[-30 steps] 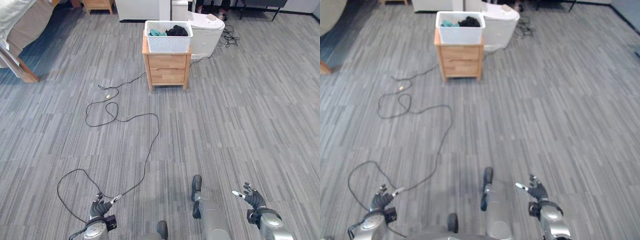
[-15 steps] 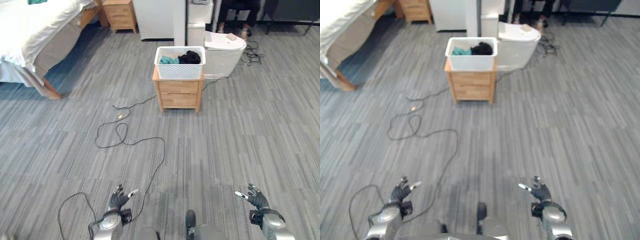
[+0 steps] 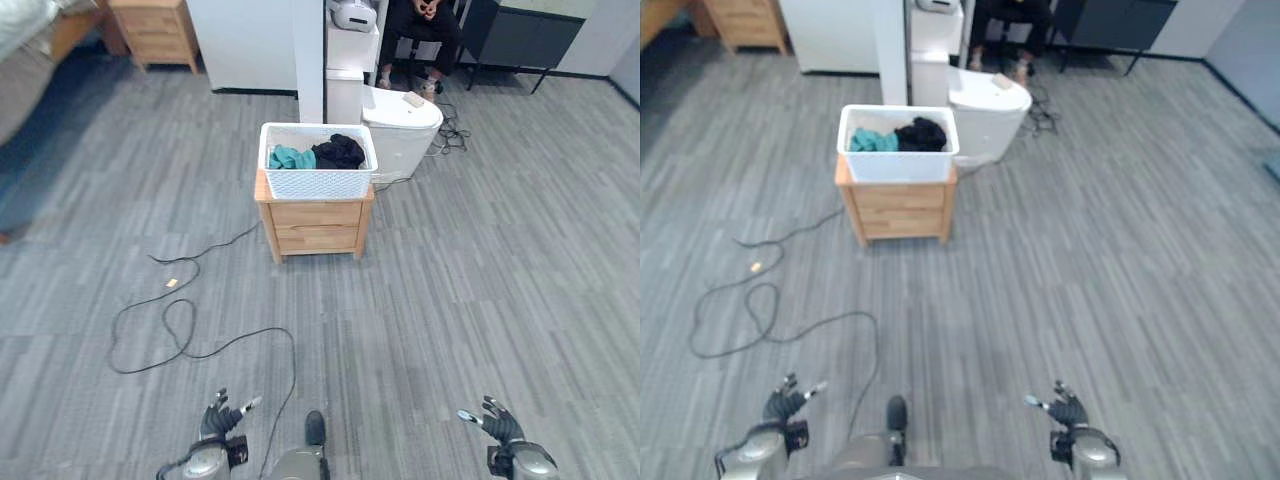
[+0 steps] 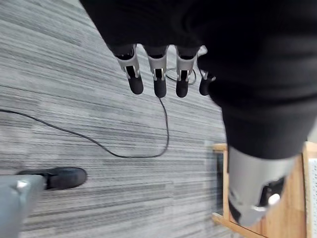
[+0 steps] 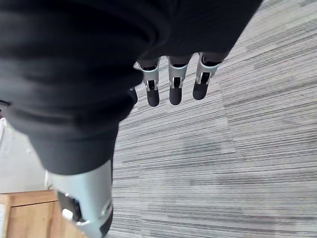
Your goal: Grab the laundry basket,head to the washer,open it,put in the laundry and shut it.
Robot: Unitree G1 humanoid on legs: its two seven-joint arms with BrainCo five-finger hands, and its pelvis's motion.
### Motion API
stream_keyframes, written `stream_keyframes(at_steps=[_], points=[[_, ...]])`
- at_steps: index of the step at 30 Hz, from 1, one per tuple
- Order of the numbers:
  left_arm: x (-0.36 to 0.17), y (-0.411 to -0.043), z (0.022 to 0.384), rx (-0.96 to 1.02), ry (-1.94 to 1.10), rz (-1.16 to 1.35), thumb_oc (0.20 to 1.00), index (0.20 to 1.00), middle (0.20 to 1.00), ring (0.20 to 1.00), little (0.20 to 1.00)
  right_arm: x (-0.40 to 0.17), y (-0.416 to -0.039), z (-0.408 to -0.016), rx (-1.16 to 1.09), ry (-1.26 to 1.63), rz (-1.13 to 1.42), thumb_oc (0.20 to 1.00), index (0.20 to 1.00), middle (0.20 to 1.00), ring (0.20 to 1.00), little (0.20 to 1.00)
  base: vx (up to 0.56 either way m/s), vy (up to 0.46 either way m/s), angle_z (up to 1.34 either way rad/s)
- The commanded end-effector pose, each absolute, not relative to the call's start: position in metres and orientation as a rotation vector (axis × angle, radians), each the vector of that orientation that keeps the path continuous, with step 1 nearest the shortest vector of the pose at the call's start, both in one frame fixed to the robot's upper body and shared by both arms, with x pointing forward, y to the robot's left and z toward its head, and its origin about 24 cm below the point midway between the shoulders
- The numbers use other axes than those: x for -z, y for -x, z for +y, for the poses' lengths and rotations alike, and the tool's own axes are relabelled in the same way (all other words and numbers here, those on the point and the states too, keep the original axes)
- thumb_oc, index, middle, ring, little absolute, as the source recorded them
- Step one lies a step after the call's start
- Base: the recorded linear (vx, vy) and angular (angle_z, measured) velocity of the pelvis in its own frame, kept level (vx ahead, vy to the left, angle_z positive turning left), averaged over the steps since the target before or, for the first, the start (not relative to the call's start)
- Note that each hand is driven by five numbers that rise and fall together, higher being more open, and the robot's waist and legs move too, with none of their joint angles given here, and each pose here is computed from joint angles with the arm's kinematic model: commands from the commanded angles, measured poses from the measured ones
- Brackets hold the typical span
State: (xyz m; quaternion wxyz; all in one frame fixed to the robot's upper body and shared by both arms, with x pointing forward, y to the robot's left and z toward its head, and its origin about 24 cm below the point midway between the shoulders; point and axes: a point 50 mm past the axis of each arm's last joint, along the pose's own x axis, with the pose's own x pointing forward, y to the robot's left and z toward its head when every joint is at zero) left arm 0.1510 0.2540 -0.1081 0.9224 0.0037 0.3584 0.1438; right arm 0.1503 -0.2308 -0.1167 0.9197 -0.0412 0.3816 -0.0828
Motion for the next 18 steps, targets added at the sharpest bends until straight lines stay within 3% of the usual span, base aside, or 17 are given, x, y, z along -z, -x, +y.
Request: stream_keyframes(at_steps=[1, 8, 18], points=[[0.086, -0.163, 0.273, -0.303, -0.095, 0.628, 1.000, 1.000, 1.000, 1.000, 1.000, 0.096, -0.182, -0.236, 0.149, 0.114, 0.654, 1.000, 1.000, 1.000, 1.000, 1.000, 0.36, 0.206, 0.05], [0.094, -0.162, 0.268, -0.285, -0.095, 0.671, 1.000, 1.000, 1.000, 1.000, 1.000, 0.099, -0.176, -0.244, 0.169, 0.124, 0.685, 1.000, 1.000, 1.000, 1.000, 1.000, 0.48, 0.098, 0.37], [0.104, -0.153, 0.261, -0.243, -0.098, 0.721, 1.000, 1.000, 1.000, 1.000, 1.000, 0.110, -0.154, -0.251, 0.192, 0.119, 0.763, 1.000, 1.000, 1.000, 1.000, 1.000, 0.36, -0.084, 0.49]])
